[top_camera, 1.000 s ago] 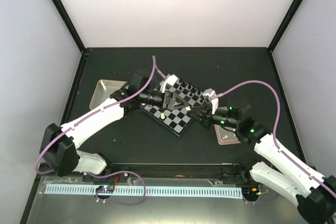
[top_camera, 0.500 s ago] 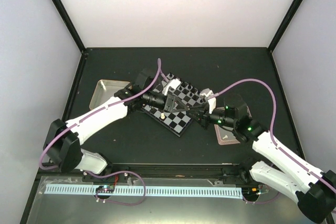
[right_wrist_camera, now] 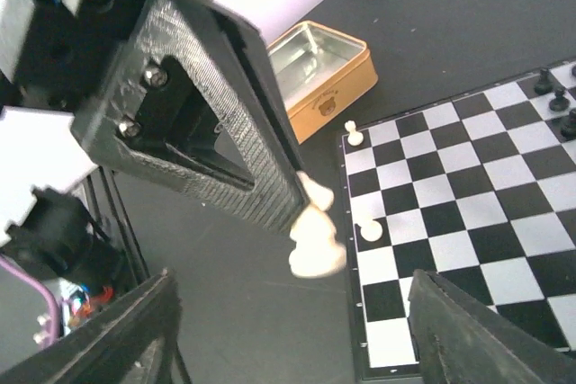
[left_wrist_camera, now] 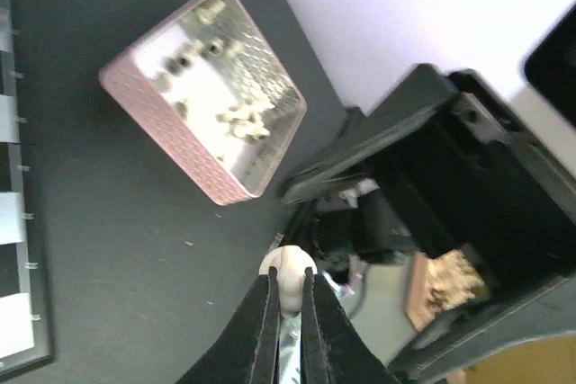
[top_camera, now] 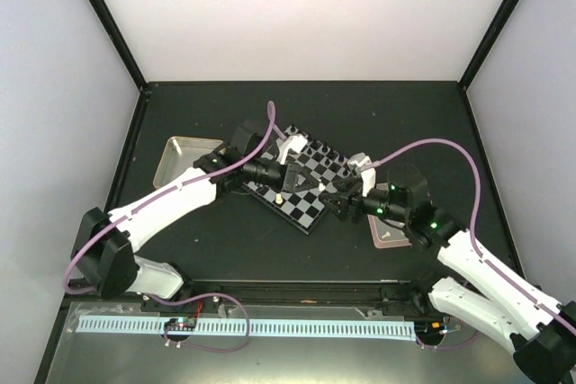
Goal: Set up the chess pieces on the board
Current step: Place the chess piece on the chessboard.
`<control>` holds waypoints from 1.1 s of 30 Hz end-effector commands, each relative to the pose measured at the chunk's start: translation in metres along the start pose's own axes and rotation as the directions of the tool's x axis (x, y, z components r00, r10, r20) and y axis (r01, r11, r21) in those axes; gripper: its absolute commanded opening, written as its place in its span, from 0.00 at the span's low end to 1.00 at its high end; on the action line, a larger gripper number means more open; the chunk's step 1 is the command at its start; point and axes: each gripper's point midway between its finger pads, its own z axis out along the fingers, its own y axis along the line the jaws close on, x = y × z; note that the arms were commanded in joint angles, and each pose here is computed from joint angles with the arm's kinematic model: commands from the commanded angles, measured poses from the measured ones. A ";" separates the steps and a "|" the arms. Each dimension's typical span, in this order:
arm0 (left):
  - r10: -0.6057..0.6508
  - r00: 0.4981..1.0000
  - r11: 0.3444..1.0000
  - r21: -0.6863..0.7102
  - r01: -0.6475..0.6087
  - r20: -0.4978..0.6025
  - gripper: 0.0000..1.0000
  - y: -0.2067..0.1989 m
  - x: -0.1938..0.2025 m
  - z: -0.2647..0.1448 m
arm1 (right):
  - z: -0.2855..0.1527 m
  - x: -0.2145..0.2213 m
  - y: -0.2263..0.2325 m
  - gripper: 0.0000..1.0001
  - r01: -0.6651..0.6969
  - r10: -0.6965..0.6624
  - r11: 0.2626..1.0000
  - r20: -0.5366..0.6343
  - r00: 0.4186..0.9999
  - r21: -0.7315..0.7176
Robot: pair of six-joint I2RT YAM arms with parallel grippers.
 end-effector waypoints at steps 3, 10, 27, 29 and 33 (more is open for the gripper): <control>0.091 0.977 0.909 -0.416 -0.003 0.191 0.01 0.057 -0.017 -0.039 | -0.024 -0.017 -0.016 0.77 -0.078 0.060 0.985 0.118 0.991 0.153; 0.168 0.921 0.651 -0.741 0.165 0.353 0.02 0.122 -0.018 -0.100 | -0.039 -0.007 -0.059 0.78 -0.291 0.232 0.885 0.199 0.952 0.363; 0.031 0.963 0.489 -0.844 0.220 0.268 0.02 0.225 0.006 -0.093 | -0.025 0.003 -0.108 0.76 -0.453 0.334 0.741 0.314 0.889 0.496; 0.018 0.962 0.497 -0.838 0.227 0.271 0.02 0.231 0.007 -0.090 | -0.021 0.005 -0.110 0.76 -0.457 0.345 0.736 0.304 0.888 0.500; -0.017 0.968 0.498 -0.838 0.225 0.250 0.02 0.241 0.012 -0.086 | -0.013 0.007 -0.113 0.75 -0.467 0.366 0.725 0.292 0.884 0.506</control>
